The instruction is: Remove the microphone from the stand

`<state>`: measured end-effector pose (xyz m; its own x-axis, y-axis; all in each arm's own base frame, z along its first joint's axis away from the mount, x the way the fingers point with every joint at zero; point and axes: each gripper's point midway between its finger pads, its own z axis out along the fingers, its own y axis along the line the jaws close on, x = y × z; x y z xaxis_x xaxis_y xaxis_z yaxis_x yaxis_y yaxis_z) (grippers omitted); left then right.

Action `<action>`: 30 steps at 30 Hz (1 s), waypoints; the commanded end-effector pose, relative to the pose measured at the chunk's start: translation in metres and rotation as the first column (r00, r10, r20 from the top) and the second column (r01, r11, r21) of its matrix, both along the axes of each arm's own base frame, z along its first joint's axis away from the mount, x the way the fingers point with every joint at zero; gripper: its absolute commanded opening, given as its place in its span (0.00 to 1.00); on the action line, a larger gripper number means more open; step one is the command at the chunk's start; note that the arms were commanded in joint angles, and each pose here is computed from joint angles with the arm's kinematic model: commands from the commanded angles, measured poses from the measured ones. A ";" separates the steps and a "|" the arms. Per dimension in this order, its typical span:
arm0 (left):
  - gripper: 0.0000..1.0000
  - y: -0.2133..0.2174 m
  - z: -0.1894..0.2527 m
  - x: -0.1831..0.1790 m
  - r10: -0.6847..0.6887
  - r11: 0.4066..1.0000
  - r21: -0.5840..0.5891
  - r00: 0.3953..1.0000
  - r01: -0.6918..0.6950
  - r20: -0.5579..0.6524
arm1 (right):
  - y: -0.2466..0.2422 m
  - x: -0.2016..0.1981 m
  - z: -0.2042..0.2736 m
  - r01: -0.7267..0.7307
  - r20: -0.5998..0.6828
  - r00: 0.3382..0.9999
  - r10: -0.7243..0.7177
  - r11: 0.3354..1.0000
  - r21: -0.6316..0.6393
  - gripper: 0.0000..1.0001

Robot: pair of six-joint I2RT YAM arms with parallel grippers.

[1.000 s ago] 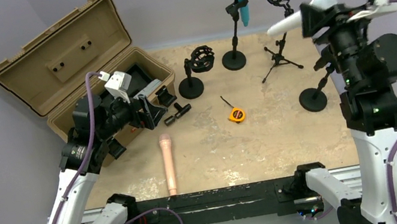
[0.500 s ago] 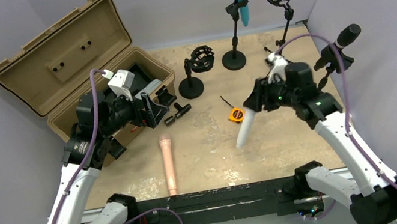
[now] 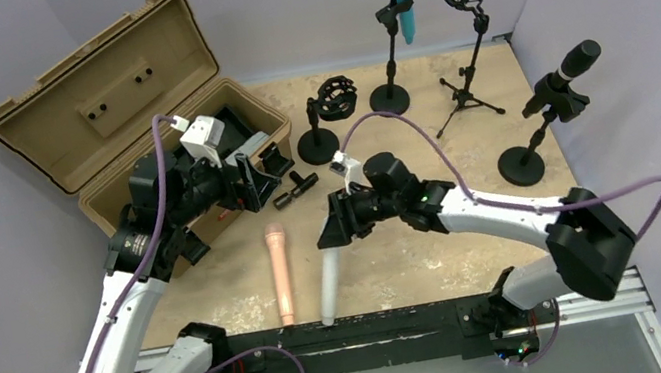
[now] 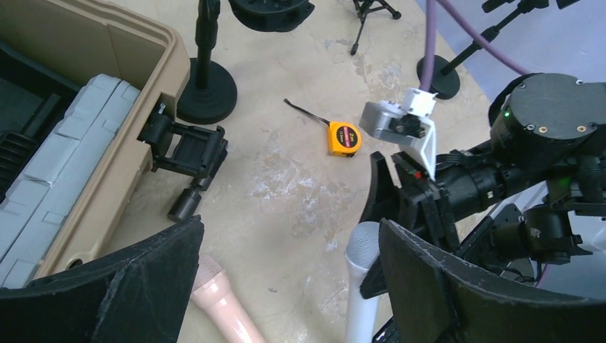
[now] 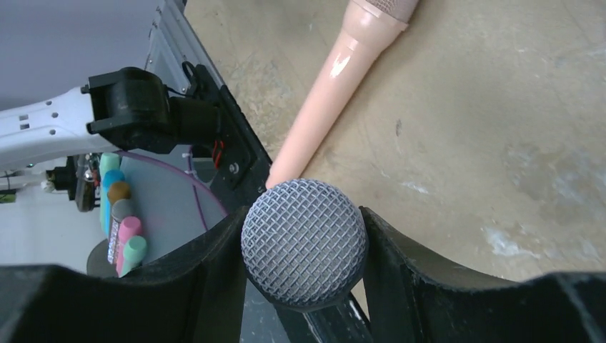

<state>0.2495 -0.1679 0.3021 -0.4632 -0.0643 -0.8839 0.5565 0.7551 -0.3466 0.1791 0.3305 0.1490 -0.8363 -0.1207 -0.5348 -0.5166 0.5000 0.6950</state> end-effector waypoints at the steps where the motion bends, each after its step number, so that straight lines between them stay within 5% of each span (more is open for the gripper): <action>1: 0.89 0.000 0.008 0.003 0.006 1.000 0.013 0.999 -0.007 0.041 | 0.043 0.030 0.046 0.024 0.088 0.995 -0.041 0.981 0.194 0.00; 11: 0.89 0.000 0.008 0.001 0.005 1.000 0.029 0.999 -0.006 0.047 | 0.073 0.085 -0.012 0.131 0.104 0.985 -0.140 0.987 0.094 0.00; 22: 0.89 -0.003 0.005 -0.001 -0.002 0.999 0.043 0.999 0.000 0.042 | 0.088 0.106 -0.053 0.277 -0.024 0.961 -0.276 0.955 0.106 0.00; 30: 0.89 -0.004 0.004 0.000 -0.007 0.999 0.051 0.999 0.005 0.032 | 0.094 0.098 -0.059 0.344 -0.040 0.939 -0.341 0.933 0.111 0.33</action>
